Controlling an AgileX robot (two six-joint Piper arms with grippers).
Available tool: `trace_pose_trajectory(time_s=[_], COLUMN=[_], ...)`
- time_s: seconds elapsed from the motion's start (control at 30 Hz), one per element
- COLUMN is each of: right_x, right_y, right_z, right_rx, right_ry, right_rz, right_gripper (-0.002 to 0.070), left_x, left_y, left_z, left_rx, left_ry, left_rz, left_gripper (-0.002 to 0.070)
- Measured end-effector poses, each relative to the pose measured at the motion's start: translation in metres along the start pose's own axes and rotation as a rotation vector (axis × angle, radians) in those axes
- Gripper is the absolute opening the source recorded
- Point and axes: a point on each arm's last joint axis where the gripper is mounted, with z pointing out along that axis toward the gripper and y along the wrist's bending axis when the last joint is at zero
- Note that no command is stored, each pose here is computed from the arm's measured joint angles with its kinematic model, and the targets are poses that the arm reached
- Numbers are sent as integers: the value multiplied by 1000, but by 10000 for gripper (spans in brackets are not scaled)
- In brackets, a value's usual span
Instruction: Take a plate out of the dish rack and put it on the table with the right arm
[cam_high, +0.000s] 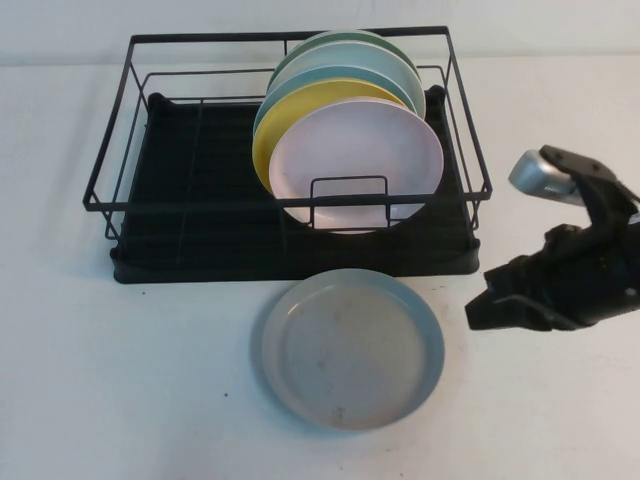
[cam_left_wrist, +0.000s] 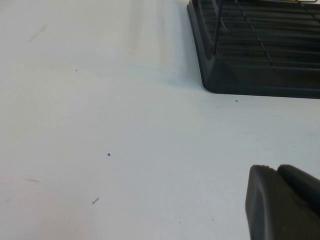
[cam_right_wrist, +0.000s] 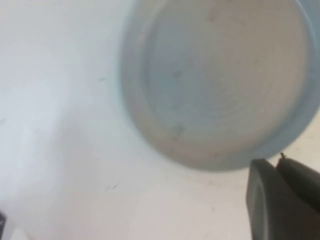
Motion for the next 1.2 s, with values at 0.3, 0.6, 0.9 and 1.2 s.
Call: trace_pose_trajectory(time_s=[0.3,0.6,0.9,1.2], right_x=[44,84,106,193], right_y=[48,59,2,-74], right_z=[-97,-141,-108,-67], right_rx=[30,142,324,652], right_ry=[-175,-260,-494,-971], right_rz=[-234,-414,-316,-247], right_gripper=[-17,-18,-18,-18], left_x=[0,0,0,0], left_y=[0,0,0,0], left_z=[0,0,0,0], left_rx=[0,0,0,0], left_ry=[0,0,0,0], left_rz=[0,0,0,0], left_gripper=[-4,-4,-4,-4])
